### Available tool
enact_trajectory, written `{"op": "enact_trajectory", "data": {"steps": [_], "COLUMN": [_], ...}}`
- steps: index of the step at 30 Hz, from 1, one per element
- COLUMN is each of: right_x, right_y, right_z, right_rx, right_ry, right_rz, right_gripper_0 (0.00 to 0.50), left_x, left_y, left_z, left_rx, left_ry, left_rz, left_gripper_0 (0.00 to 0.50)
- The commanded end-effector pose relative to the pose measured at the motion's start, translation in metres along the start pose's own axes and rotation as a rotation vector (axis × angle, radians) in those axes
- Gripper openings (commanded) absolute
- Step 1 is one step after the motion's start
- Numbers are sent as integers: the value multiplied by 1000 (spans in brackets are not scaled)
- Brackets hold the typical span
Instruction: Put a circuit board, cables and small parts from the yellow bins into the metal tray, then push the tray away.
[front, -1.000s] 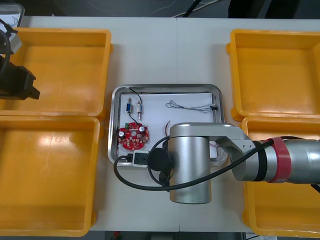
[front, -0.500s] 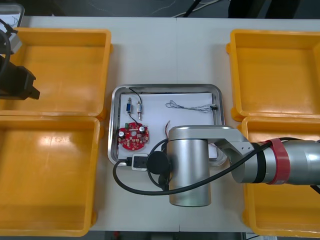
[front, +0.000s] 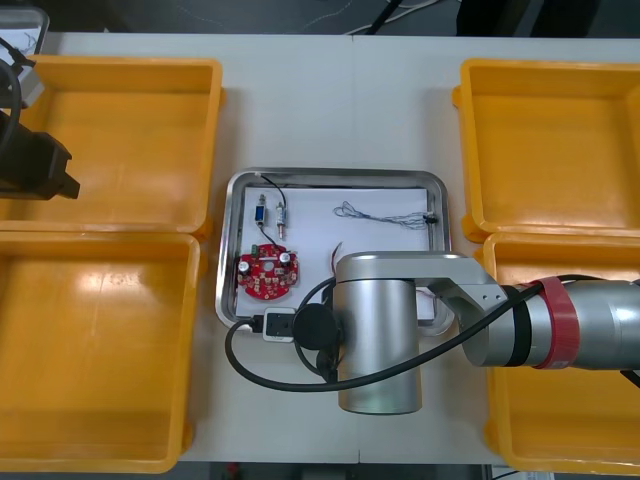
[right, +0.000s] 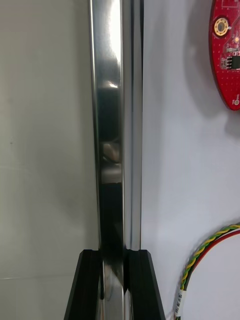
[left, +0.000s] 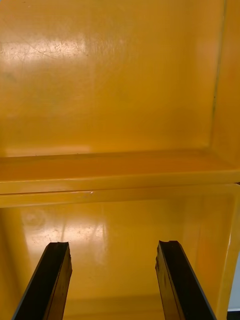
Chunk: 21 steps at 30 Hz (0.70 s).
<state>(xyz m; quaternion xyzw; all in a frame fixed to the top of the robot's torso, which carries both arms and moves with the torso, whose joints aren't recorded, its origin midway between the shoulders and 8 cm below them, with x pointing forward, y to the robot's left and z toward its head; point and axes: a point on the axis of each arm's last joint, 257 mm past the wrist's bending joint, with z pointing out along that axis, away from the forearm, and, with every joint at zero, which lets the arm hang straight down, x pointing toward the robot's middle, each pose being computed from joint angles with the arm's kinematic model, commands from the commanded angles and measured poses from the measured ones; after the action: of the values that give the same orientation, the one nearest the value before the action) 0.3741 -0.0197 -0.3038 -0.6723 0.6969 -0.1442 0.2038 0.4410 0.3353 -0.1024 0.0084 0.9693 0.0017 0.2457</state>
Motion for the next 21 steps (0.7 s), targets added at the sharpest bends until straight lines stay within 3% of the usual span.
{"op": "enact_trajectory", "data": {"steps": [1, 7, 21], "right_x": [-13, -12, -4], "right_y": [-18, -38, -77], "right_z": [-7, -10, -18], "right_rx": [68, 126, 189], "right_ry": [-25, -24, -43], "right_rz": [-86, -98, -84], "right_gripper_0": [0, 0, 0], "left_x": [0, 0, 0], "left_y": [5, 5, 5], "left_z": [-6, -6, -6], "left_rx": [-20, -20, -20], "left_ry": [-17, -17, -17], "left_rz": [100, 100, 100], "left_gripper_0": [500, 500, 500]}}
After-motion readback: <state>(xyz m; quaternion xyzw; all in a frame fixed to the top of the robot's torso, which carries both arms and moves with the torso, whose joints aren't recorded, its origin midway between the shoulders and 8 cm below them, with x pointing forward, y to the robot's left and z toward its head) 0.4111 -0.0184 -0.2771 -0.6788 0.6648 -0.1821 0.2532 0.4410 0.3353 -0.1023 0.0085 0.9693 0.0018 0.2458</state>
